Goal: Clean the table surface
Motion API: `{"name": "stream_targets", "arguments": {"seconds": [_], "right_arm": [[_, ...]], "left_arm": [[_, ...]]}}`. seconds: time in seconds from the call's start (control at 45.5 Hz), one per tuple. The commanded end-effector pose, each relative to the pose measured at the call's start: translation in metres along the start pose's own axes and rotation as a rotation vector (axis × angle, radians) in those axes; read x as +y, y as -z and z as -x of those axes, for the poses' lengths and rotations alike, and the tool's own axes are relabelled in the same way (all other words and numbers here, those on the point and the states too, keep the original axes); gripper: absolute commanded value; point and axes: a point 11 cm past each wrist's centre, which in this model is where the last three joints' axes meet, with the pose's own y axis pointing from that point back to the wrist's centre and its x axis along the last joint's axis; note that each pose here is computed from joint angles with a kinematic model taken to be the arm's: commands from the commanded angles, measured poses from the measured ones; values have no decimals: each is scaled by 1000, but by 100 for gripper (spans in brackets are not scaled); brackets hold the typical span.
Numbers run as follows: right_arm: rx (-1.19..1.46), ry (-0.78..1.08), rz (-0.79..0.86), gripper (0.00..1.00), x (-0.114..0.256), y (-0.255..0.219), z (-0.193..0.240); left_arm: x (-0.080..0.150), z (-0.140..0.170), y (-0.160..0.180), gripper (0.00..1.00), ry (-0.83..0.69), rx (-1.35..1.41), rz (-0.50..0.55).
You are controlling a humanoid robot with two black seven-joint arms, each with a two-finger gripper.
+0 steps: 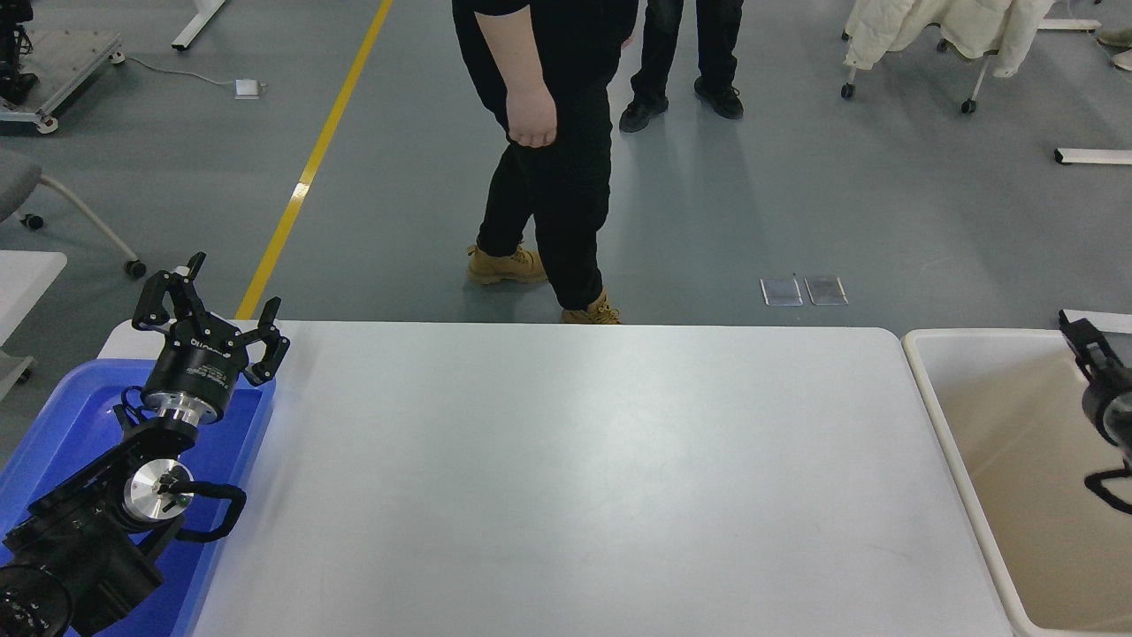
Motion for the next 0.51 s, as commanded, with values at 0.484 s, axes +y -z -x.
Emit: {"name": "stream_targets", "arguments": {"seconds": [0.484], "right_arm": [[-731,210,-712,99,64,202,7]], "left_arm": [[0,0,-1,100,-1,-3,0]]}}
